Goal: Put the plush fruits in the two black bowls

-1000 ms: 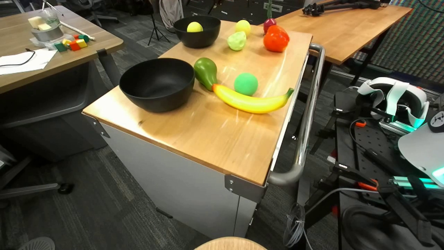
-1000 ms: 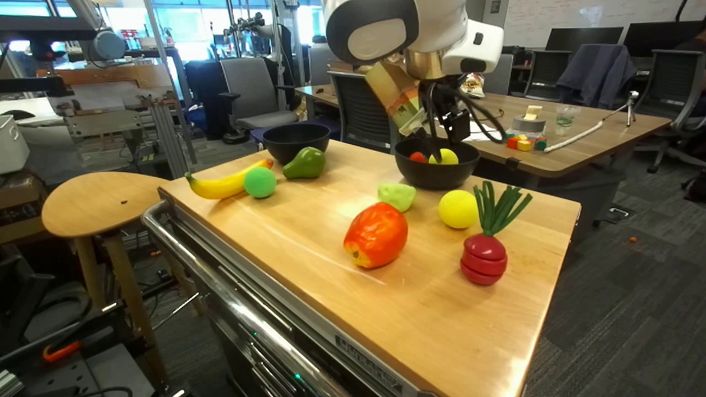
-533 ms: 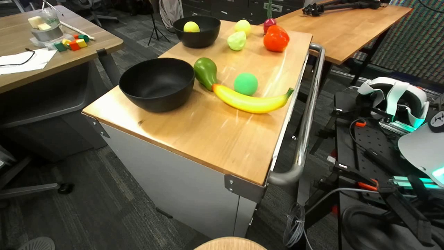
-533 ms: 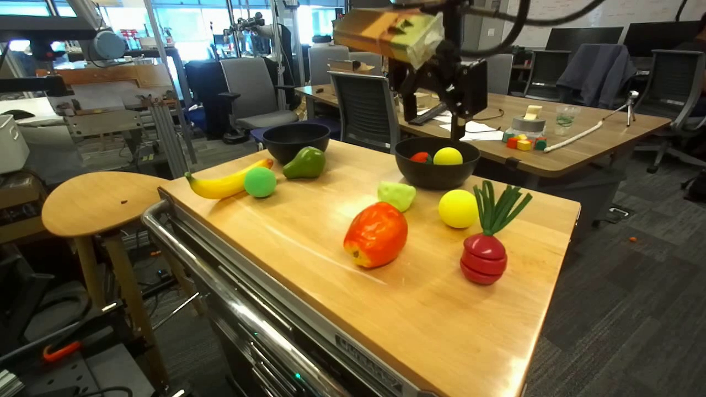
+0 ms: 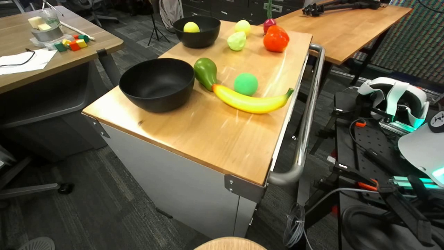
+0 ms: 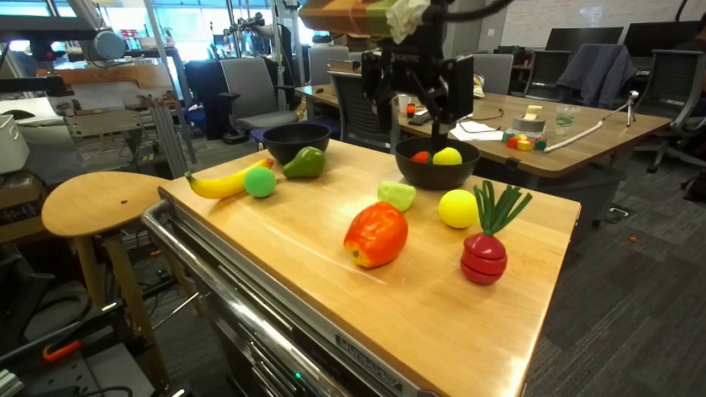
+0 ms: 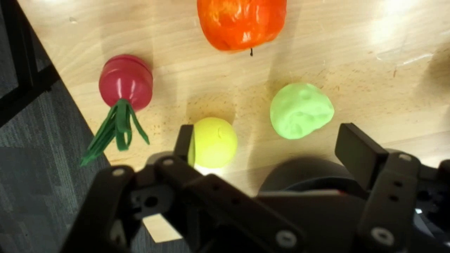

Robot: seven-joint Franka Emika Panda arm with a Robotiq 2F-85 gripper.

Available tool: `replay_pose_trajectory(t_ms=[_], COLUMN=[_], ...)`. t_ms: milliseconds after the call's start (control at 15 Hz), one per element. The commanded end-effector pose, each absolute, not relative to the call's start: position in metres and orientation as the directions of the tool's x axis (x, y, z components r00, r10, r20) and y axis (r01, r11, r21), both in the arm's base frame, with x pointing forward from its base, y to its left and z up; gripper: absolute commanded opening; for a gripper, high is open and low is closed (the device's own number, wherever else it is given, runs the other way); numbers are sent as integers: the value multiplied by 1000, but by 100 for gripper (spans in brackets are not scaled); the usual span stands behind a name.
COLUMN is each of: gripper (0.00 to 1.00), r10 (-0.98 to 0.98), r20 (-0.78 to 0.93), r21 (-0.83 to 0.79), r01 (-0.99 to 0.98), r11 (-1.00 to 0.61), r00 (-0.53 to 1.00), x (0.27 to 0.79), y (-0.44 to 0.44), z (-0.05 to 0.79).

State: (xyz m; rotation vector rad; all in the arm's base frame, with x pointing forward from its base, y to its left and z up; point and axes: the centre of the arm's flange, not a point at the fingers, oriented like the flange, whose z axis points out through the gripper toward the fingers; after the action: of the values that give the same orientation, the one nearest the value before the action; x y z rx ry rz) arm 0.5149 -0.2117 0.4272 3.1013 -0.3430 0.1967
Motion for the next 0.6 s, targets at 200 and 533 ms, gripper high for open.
replay_pose_trajectory(t_ms=[200, 533], gripper=[100, 100], r10=[-215, -186], r20=[-27, -132], r21=[-15, -12], r01=[-215, -189], r11=[-977, -982], r00=[976, 974], x=[531, 540], y=[-206, -192], z=[372, 362])
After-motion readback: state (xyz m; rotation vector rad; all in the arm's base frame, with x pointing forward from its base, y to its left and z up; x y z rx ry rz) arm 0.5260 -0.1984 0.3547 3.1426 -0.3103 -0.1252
